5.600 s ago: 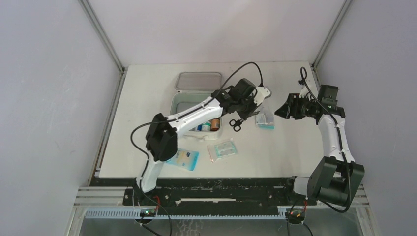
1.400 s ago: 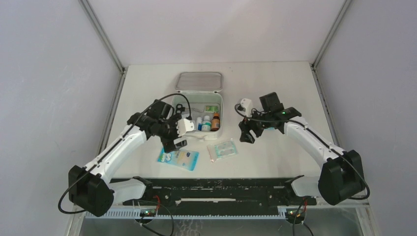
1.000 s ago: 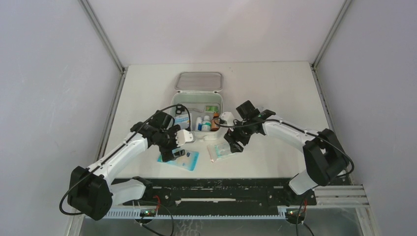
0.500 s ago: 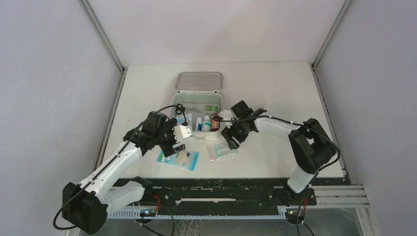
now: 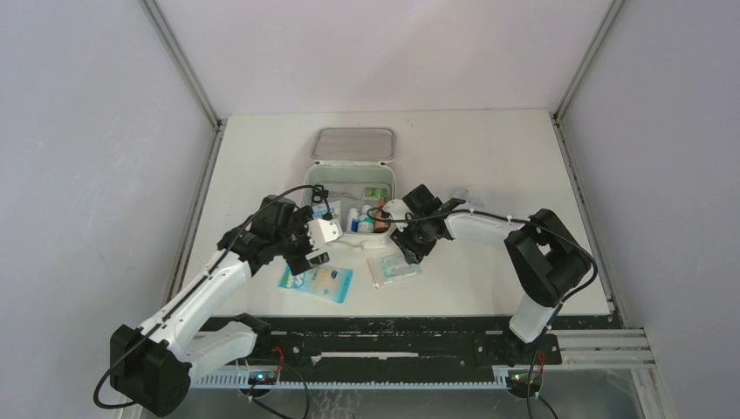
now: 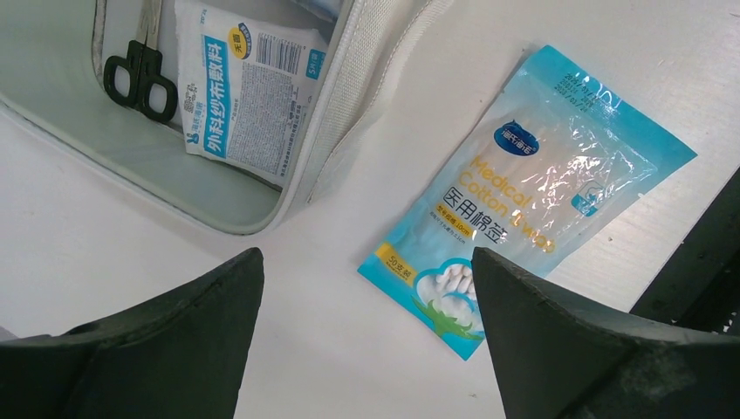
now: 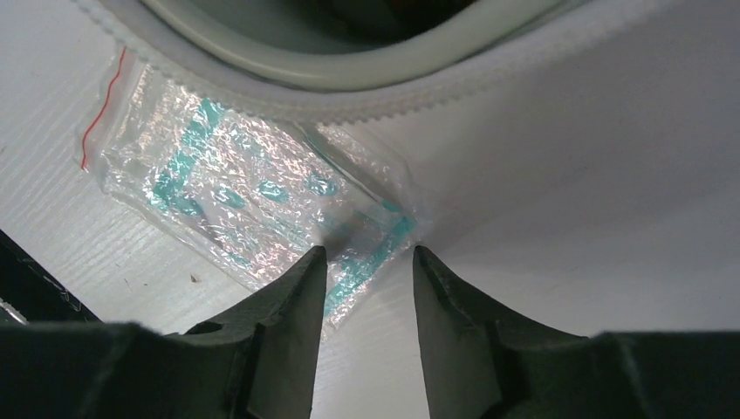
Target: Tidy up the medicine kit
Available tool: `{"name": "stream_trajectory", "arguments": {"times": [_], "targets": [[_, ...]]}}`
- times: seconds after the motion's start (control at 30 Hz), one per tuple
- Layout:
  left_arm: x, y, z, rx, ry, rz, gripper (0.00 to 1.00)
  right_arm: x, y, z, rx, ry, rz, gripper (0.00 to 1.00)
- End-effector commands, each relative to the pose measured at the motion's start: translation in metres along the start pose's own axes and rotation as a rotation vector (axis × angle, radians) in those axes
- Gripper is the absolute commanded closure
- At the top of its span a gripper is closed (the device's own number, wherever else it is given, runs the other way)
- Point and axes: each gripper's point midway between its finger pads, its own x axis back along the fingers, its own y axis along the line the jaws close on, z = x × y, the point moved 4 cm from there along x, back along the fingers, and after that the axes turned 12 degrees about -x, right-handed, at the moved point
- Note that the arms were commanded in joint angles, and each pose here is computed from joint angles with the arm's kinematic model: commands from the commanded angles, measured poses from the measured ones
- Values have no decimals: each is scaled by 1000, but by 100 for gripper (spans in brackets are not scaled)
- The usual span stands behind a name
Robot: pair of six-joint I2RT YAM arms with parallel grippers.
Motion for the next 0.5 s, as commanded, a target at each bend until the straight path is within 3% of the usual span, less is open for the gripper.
{"name": "stream_trajectory", "arguments": {"times": [0.0,0.37,0.47], "targets": [[16,24,-19,-8,-53,-95,7,-2,7,-2,2,-14,9,62],[18,32,-24,-36,-67,-119,7,14,3,-13,-3,-78,-30,98],[16,34,-32,-43,-116,-117,7,30,8,-19,38,-134,-84,100]]}}
